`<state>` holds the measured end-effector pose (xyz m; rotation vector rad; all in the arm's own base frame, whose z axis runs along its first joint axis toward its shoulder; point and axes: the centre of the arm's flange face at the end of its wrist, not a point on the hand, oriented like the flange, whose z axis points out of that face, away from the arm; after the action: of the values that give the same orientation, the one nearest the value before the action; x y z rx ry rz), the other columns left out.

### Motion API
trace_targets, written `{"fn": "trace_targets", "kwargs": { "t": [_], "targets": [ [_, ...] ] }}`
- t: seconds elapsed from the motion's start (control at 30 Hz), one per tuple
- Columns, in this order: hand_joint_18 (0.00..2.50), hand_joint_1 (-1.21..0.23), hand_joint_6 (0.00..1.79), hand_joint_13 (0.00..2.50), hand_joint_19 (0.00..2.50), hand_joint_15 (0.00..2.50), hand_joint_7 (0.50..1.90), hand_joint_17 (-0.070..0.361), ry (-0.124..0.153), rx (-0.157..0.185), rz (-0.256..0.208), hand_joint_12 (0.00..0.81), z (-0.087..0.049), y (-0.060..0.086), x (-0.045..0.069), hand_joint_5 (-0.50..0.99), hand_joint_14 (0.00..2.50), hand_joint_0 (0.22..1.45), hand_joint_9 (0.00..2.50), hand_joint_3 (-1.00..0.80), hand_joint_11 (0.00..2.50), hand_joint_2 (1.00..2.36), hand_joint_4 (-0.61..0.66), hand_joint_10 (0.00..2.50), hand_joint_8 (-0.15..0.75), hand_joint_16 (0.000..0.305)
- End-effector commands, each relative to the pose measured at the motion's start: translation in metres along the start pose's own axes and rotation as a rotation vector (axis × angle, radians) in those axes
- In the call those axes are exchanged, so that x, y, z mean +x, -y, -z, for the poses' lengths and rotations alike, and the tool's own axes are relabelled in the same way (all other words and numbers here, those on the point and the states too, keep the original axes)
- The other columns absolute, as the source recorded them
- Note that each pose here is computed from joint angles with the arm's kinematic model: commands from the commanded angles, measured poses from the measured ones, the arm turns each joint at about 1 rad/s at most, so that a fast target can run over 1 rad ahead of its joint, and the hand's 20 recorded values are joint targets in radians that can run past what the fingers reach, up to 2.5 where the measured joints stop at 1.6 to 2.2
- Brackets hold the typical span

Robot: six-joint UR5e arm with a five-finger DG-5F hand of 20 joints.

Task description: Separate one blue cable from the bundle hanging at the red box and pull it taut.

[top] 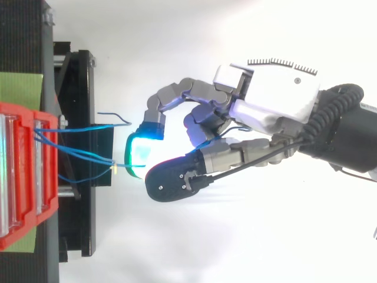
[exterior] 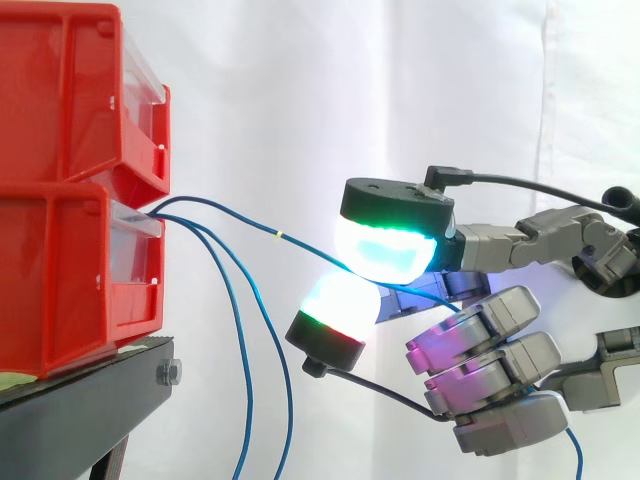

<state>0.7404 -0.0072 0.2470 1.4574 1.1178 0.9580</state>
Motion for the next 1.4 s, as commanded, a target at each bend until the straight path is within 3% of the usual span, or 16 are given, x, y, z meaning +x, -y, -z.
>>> {"fn": "trace_targets", "kwargs": {
  "t": [0.0, 1.37],
  "targets": [
    [1.21, -0.68, 0.89, 0.72, 1.66, 1.25, 0.96, 0.084, 0.003, 0.000, 0.000, 0.342, -0.0001, 0.0000, -0.0006, -0.21, 2.50, 0.69, 0.79, -0.39, 1.20, 1.01, 0.05, 1.65, 0.277, 0.037],
    [1.22, -0.69, 0.89, 0.74, 1.60, 1.27, 0.99, 0.087, 0.005, 0.000, 0.000, 0.342, -0.0001, -0.0001, -0.0007, -0.21, 2.50, 0.69, 0.79, -0.35, 1.18, 1.01, 0.03, 1.76, 0.278, 0.039]
  ]
}}
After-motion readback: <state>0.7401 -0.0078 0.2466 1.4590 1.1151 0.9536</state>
